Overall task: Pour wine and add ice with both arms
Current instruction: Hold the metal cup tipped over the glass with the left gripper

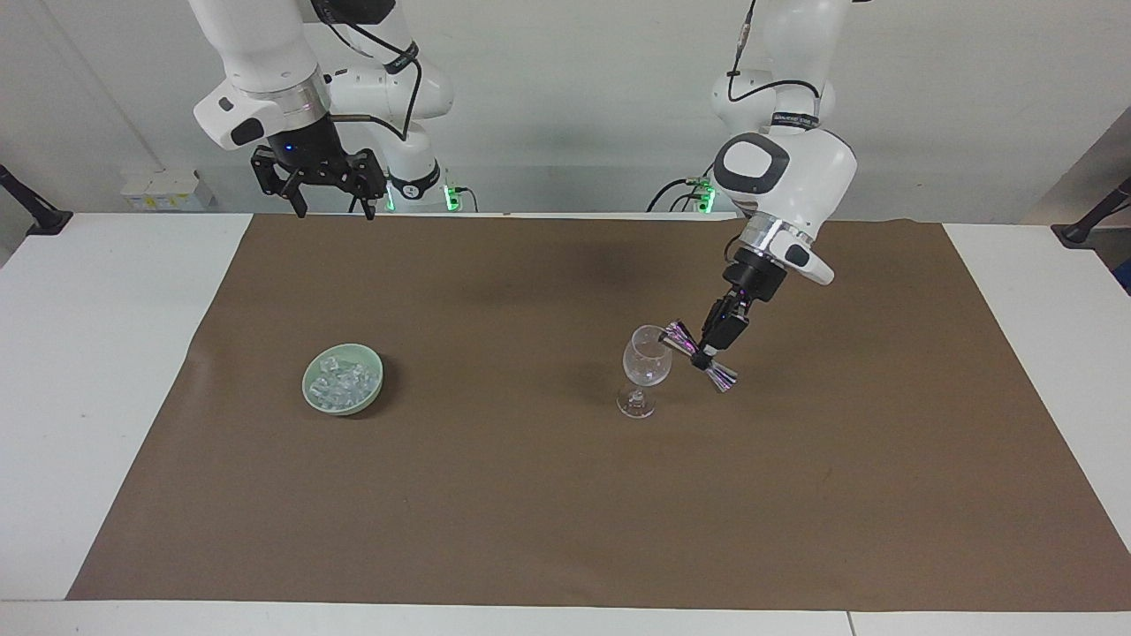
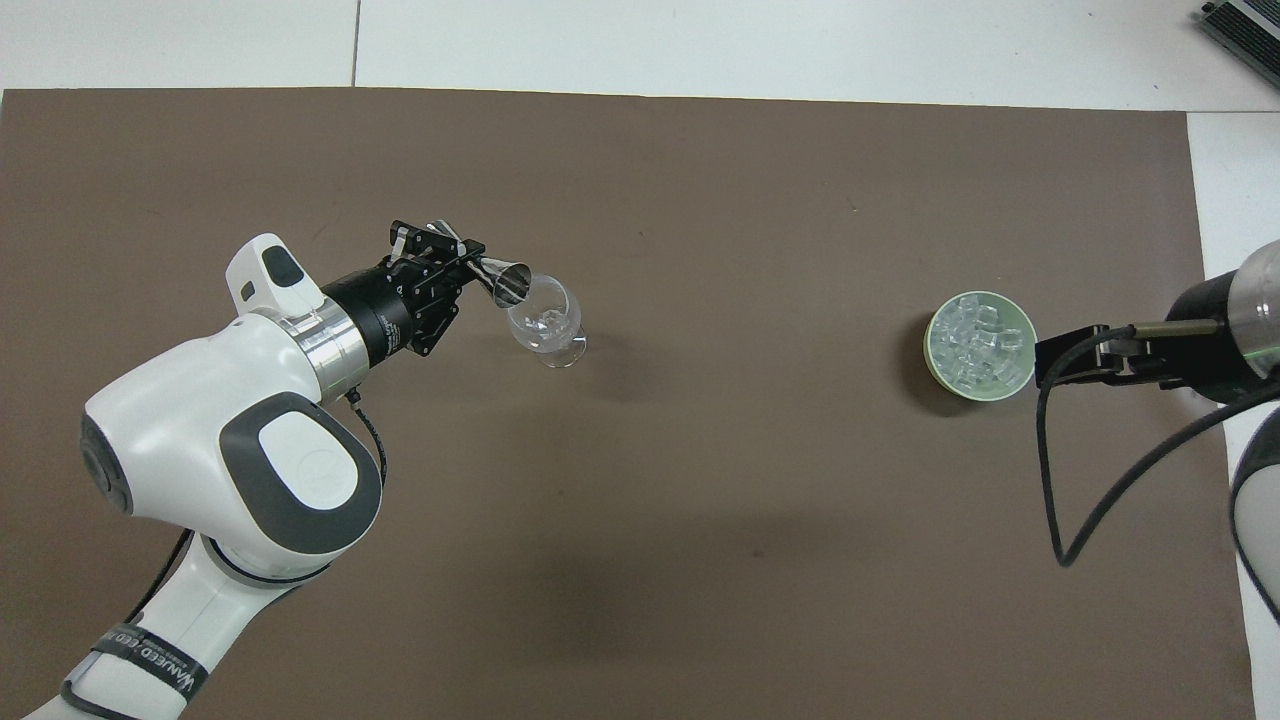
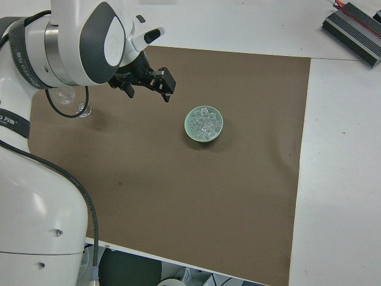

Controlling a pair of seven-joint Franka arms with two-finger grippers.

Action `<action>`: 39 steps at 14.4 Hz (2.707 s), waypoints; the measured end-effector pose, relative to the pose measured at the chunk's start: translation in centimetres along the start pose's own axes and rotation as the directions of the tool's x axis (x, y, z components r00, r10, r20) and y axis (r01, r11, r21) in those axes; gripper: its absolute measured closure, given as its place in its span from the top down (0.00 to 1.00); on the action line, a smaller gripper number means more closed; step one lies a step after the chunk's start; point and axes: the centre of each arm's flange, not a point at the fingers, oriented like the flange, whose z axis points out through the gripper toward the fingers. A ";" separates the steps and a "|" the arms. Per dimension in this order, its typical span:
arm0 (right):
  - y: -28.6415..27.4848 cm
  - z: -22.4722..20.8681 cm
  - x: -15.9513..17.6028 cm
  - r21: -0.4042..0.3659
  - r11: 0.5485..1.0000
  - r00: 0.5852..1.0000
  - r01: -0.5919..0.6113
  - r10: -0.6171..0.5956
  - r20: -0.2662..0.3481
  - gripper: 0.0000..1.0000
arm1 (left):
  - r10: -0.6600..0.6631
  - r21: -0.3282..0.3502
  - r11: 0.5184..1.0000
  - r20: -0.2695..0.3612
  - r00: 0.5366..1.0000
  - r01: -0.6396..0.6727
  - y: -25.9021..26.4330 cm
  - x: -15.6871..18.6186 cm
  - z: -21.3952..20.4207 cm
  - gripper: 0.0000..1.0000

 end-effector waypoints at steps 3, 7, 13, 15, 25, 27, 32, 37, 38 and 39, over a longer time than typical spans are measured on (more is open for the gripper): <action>0.0 0.0 0.0 0.000 1.000 1.000 0.000 0.000 0.000 1.00 | 0.038 -0.006 0.999 -0.005 0.999 -0.038 0.0 -0.5 0.0 0.20; 0.0 0.0 0.0 0.000 1.000 1.000 0.000 0.000 0.000 1.00 | 0.099 -0.014 0.995 -0.017 0.995 -0.100 0.1 -0.9 0.0 0.20; 0.0 0.0 0.0 0.000 1.000 1.000 0.000 0.000 0.000 1.00 | 0.179 -0.020 0.984 -0.032 0.983 -0.179 0.1 -1.0 0.0 0.20; 0.0 0.0 0.0 0.000 1.000 1.000 0.000 0.000 0.000 1.00 | 0.213 -0.025 0.976 -0.043 0.976 -0.214 0.1 -1.4 -0.1 0.20; 0.0 0.0 0.0 0.000 1.000 1.000 0.000 0.000 0.000 1.00 | 0.371 -0.027 0.927 -0.067 0.926 -0.373 0.2 -2.1 -0.1 0.20; 0.0 0.0 0.0 0.000 1.000 1.000 0.000 0.000 0.000 1.00 | 0.390 -0.032 0.919 -0.066 0.918 -0.393 0.4 -2.7 -0.1 0.20; 0.0 0.0 0.0 0.000 1.000 1.000 0.000 0.000 0.000 1.00 | 0.463 -0.041 0.884 -0.072 0.884 -0.466 0.9 -3.4 -0.2 0.20; 0.0 0.0 0.0 0.000 1.000 1.000 0.000 0.000 0.000 1.00 | 0.541 -0.048 0.837 -0.082 0.837 -0.546 1.6 -3.5 -0.5 0.20; 0.0 0.0 0.0 0.000 1.000 1.000 0.000 0.000 0.000 1.00 | 0.554 -0.049 0.828 -0.088 0.828 -0.559 1.7 -3.5 -0.5 0.20; 0.0 0.0 0.0 0.000 1.000 1.000 0.000 0.000 0.000 1.00 | 0.561 -0.049 0.822 -0.092 0.822 -0.567 1.8 -3.5 -0.6 0.20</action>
